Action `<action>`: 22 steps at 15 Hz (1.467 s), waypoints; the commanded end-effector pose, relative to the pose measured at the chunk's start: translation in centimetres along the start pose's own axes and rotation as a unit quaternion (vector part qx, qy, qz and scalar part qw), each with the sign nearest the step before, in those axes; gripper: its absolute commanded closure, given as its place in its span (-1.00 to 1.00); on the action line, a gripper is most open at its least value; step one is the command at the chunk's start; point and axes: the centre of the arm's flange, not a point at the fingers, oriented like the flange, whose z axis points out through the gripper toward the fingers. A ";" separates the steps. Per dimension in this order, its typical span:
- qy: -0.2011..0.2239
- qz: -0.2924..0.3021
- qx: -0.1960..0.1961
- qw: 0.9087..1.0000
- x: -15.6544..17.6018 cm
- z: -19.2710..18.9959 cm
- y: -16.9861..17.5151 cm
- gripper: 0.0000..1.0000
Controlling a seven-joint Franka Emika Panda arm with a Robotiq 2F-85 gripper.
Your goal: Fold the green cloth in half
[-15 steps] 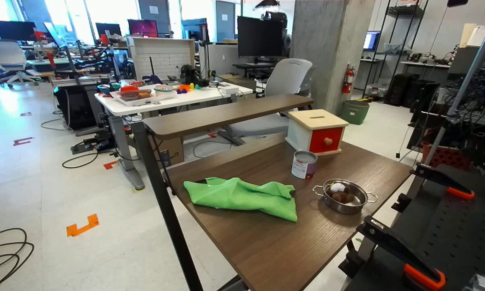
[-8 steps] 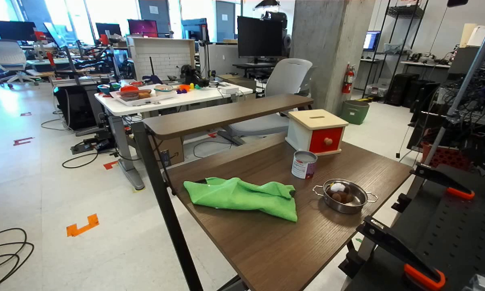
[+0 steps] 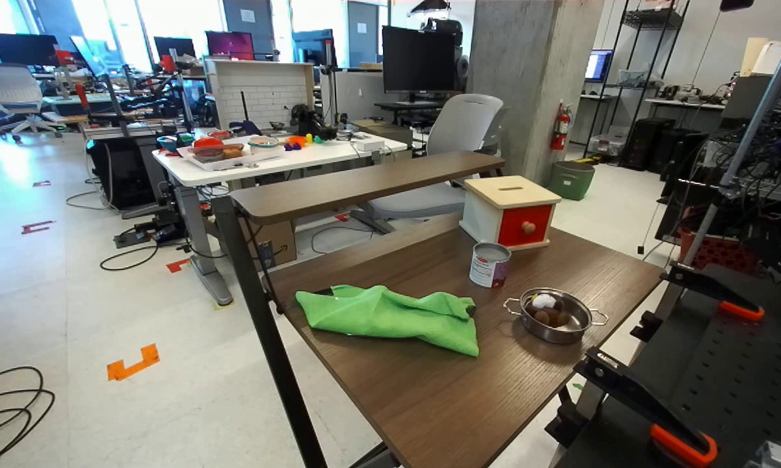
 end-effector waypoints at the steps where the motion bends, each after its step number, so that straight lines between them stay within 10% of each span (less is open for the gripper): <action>1: 0.006 0.012 0.003 1.000 0.1 -0.3 -0.2 -1.00; 11: 0.046 0.145 0.056 0.987 10.7 10.4 -9.3 -1.00; 22: 0.082 0.140 -0.010 0.987 22.3 26.9 -18.6 -1.00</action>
